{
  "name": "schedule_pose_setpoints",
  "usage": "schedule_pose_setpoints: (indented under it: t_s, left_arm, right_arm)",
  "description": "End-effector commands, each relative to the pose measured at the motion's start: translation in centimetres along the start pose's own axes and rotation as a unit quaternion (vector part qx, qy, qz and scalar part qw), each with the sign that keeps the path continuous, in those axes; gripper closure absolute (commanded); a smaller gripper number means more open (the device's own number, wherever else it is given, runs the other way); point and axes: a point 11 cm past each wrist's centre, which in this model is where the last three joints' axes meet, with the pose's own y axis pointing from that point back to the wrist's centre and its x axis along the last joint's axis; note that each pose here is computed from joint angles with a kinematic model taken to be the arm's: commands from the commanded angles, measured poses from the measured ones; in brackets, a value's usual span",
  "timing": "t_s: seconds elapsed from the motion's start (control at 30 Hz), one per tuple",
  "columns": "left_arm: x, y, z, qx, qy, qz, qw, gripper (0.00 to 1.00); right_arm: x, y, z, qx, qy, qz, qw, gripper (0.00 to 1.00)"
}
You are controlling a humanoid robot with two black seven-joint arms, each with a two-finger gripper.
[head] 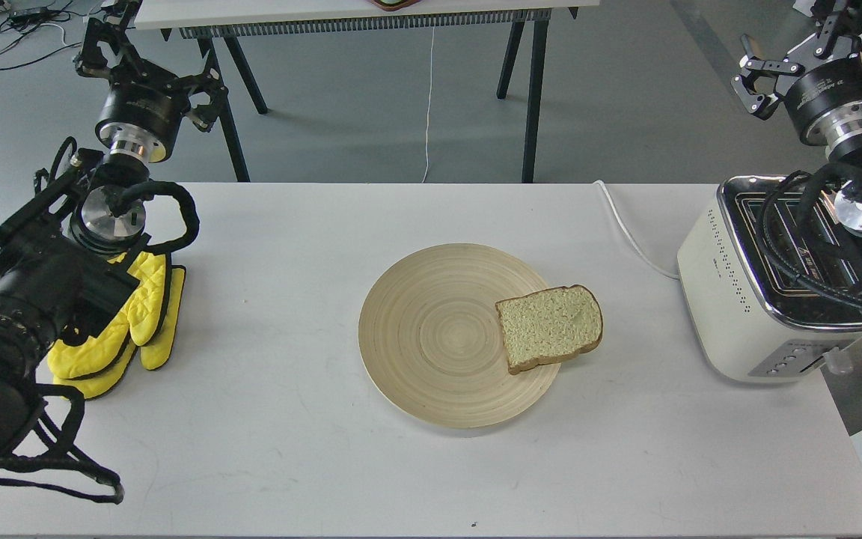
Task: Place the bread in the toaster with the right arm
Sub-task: 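Lower the right gripper from beside the toaster toward the bread slice, then close the right gripper on the bread slice's edge on the plate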
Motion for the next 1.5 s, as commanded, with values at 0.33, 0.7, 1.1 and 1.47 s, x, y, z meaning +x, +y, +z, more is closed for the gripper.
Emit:
schedule_pose_setpoints:
  t_s: [0.33,0.7,1.1,1.47]
  left_arm:
    - [0.1,0.0,0.4,-0.012,-0.002,0.001,1.000,0.00]
    - [0.2,0.0,0.5,-0.012,-0.006,0.002,1.000,0.00]
    - [0.1,0.0,0.2,-0.005,-0.006,0.002,1.000,0.00]
    - [0.1,0.0,0.2,-0.006,-0.005,0.001,1.000,0.00]
  right_arm:
    - [-3.3,2.6,2.2,-0.032,0.007,-0.071,0.997,0.01]
    - [-4.3,12.0,9.3,-0.127,0.216,-0.118,0.961,0.01]
    - [-1.0,20.5,19.4,-0.251,0.340,-0.095,0.901,0.07]
    - [-1.3,22.2,23.7,-0.302,0.355,-0.114,0.877,0.29]
